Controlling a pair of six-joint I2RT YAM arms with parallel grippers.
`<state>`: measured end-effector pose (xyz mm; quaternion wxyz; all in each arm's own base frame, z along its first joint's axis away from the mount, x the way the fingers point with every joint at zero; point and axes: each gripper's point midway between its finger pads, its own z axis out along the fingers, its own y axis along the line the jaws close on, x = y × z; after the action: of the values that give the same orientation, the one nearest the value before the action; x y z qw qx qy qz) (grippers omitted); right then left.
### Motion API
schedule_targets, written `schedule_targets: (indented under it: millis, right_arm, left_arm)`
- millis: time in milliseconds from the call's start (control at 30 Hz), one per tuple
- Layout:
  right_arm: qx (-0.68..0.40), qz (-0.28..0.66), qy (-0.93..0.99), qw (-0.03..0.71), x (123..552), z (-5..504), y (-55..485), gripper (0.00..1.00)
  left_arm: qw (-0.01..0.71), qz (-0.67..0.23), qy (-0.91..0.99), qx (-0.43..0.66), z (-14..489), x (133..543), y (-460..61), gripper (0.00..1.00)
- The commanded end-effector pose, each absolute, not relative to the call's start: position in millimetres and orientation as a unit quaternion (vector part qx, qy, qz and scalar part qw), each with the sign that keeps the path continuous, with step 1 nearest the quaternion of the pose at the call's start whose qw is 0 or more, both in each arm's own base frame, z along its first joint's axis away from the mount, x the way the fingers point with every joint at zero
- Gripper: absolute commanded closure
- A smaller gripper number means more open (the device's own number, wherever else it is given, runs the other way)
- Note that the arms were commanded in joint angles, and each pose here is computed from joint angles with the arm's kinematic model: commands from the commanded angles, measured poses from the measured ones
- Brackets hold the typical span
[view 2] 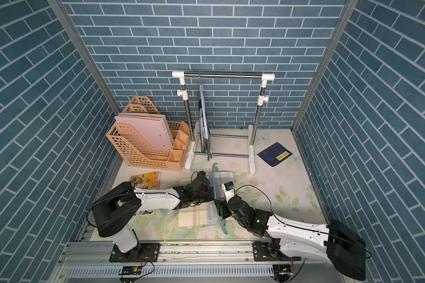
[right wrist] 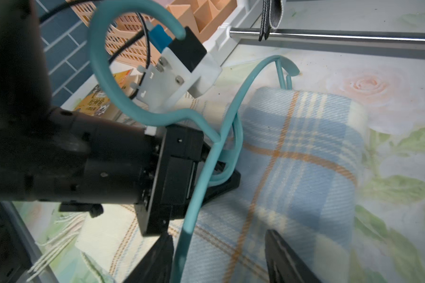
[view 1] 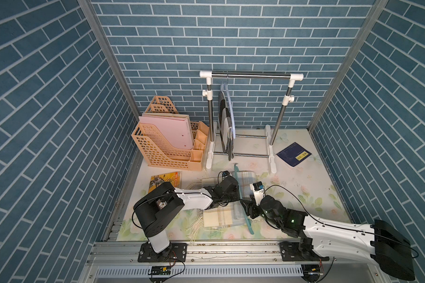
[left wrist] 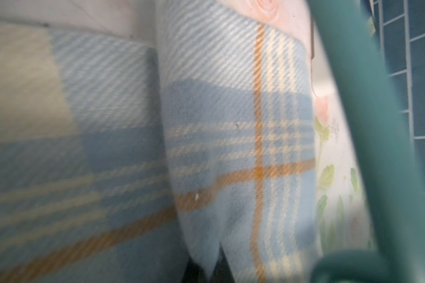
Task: Hang the scarf on the hanger
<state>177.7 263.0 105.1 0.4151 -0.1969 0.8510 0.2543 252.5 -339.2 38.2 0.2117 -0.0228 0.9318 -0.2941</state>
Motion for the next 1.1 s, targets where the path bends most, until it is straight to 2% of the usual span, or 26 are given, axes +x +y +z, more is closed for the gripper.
schedule_targets:
  millis: [0,167,333,533,700,867,1067]
  right_arm:
    - [-0.183,0.202,0.865,0.421,188,100,255,0.39]
    - [-0.171,0.222,0.853,0.441,186,111,246,0.39]
    - [-0.136,0.141,0.885,0.423,189,94,211,0.40]
    - [-0.088,0.122,0.894,0.422,195,94,198,0.44]
    - [-0.097,0.216,0.870,0.432,194,111,223,0.41]
    - [-0.053,0.310,0.849,0.424,212,123,230,0.39]
    - [0.023,0.308,0.843,0.440,231,136,200,0.37]
  left_arm:
    - [0.219,-0.322,0.921,-0.004,58,249,-357,1.00]
    - [0.220,-0.318,0.922,-0.003,58,248,-355,1.00]
    - [0.222,-0.321,0.921,-0.003,61,248,-355,1.00]
    - [0.225,-0.319,0.921,-0.004,61,245,-349,1.00]
    - [0.223,-0.318,0.921,-0.004,60,243,-347,1.00]
    - [0.223,-0.313,0.923,-0.005,54,240,-344,1.00]
    - [0.221,-0.307,0.926,-0.007,48,238,-340,1.00]
